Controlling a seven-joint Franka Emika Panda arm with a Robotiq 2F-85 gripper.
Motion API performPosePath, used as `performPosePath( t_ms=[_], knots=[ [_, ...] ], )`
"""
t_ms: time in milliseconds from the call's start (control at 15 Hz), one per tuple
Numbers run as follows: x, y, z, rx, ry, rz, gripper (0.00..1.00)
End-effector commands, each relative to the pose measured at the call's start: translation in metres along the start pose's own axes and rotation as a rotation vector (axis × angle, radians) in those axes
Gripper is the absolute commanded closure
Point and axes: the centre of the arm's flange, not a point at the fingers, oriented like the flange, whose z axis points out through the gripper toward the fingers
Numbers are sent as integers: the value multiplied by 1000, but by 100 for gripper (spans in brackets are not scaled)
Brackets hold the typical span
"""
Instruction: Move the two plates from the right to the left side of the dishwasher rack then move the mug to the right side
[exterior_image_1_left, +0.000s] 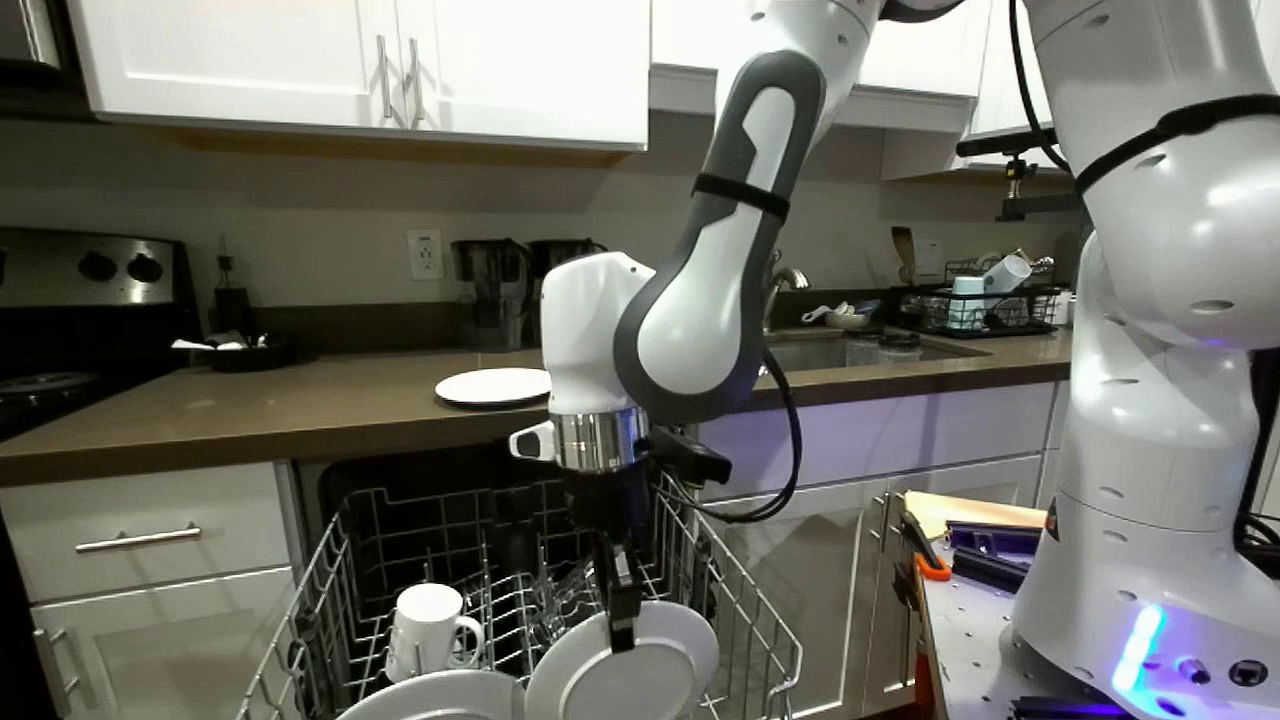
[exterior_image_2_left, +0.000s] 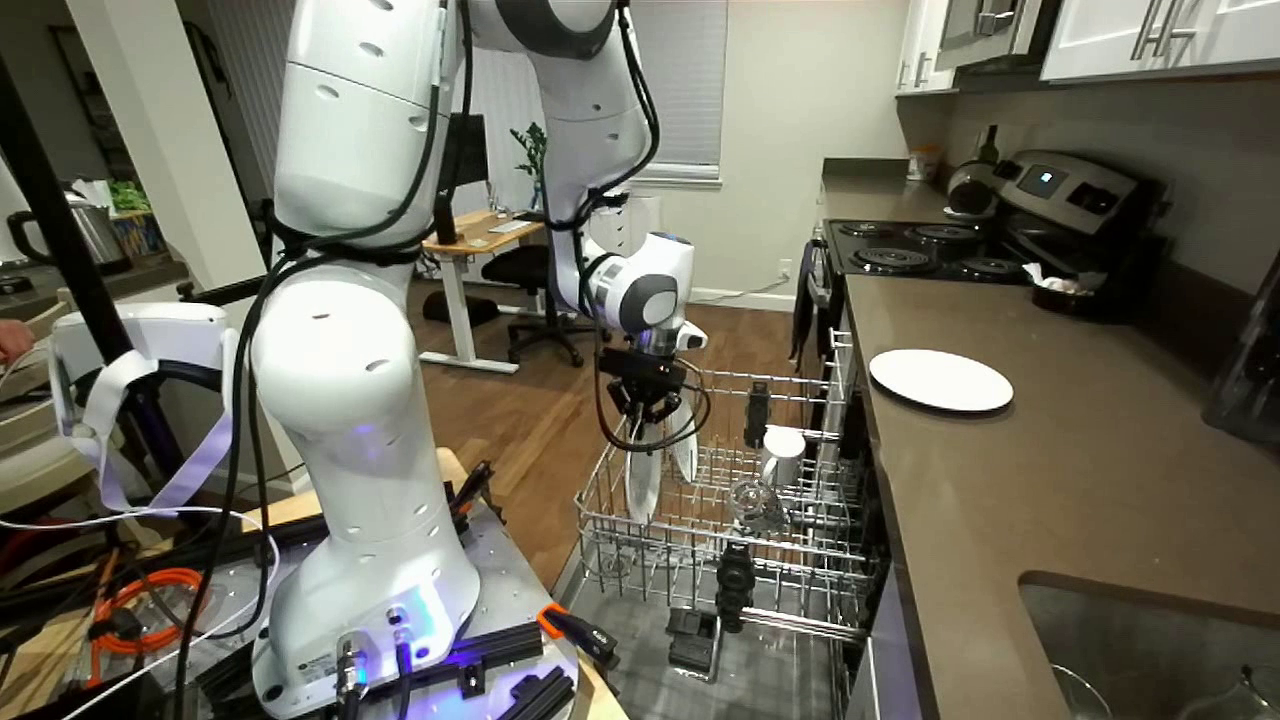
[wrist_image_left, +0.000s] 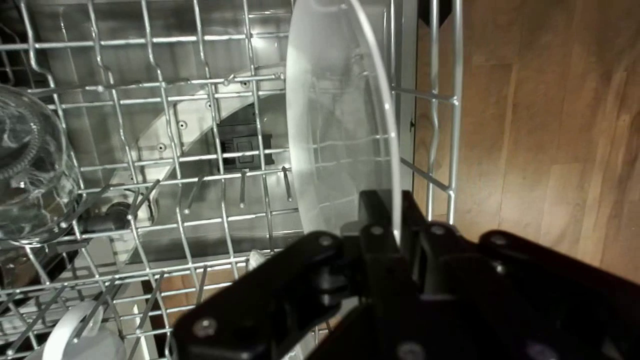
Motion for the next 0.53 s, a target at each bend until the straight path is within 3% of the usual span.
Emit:
performPosePath(
  t_ms=[0, 467],
  knots=[
    [-1, -2, -42, -3, -12, -31, 98],
    [3, -10, -67, 11, -20, -58, 98]
  ],
)
